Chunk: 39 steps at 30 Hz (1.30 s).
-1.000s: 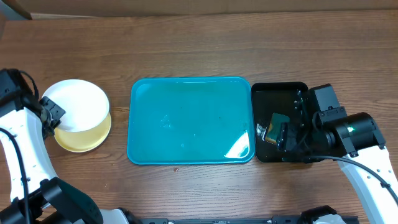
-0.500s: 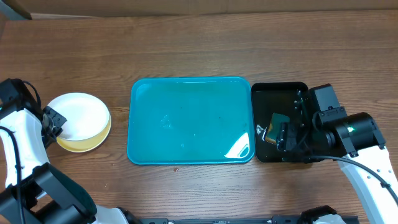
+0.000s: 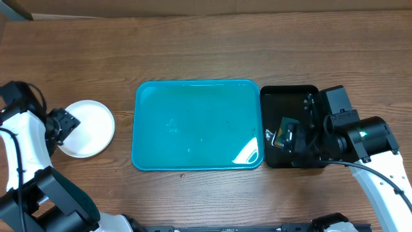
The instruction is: Clean dirty plates on tray and stack at the side
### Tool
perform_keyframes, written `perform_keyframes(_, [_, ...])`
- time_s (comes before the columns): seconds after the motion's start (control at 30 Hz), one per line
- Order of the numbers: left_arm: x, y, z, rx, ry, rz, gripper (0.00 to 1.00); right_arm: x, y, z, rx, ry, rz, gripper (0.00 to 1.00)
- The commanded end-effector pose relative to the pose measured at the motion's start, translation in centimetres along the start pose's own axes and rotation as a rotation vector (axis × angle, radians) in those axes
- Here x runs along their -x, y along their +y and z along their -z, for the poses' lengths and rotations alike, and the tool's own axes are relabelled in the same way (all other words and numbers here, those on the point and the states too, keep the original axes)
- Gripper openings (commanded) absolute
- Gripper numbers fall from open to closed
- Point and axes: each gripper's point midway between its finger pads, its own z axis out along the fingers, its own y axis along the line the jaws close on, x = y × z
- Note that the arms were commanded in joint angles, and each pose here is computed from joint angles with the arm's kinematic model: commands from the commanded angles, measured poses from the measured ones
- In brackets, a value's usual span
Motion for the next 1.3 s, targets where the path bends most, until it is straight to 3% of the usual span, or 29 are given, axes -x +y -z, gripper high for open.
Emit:
perform_keyframes(0.0, [-1.6, -4.9, 2.9, -0.163, -0.029, -0.129, 0.81, 1.9, 0.9, 0.0, 0.032, -0.083, 0.011, 0.93])
perform_keyframes(0.17, [-5.5, -10.8, 5.9, -0.241, -0.063, -0.411, 0.86, 6.1, 2.9, 0.3, 0.100, -0.244, 0.101, 0.99])
perform_keyframes(0.23, [-8.7, -12.4, 6.4, -0.245, -0.012, -0.530, 1.00, 7.3, 3.9, -0.2, 0.126, -0.267, 0.182, 1.00])
perform_keyframes(0.27, [-10.2, -12.6, 6.5, -0.236, 0.025, -0.567, 1.00, 7.6, 4.1, -0.6, 0.128, -0.266, 0.208, 1.00])
perform_keyframes(0.37, [-14.7, -12.4, 6.8, -0.192, 0.148, -0.671, 1.00, 7.4, 3.8, -2.8, 0.097, -0.196, 0.262, 1.00])
perform_keyframes(0.5, [-18.2, -10.6, 7.4, -0.126, 0.271, -0.737, 1.00, 5.7, 2.5, -4.5, 0.050, -0.077, 0.197, 1.00])
perform_keyframes(0.7, [-19.6, -8.9, 8.8, -0.140, 0.280, -0.767, 1.00, 5.1, 2.2, -2.4, 0.059, -0.115, 0.097, 1.00])
perform_keyframes(0.83, [-20.3, -8.5, 10.3, -0.260, 0.157, -0.776, 1.00, 4.6, 1.8, 0.2, 0.072, -0.210, 0.093, 1.00])
perform_keyframes(1.0, [-20.2, -7.9, 13.5, -0.428, -0.128, -0.811, 1.00, 2.6, 0.6, 2.2, 0.099, -0.354, 0.094, 1.00])
perform_keyframes(1.27, [-19.7, -6.2, 20.7, -0.656, -0.555, -0.743, 0.99, -1.1, -1.0, 5.7, 0.170, -0.555, 0.092, 1.00])
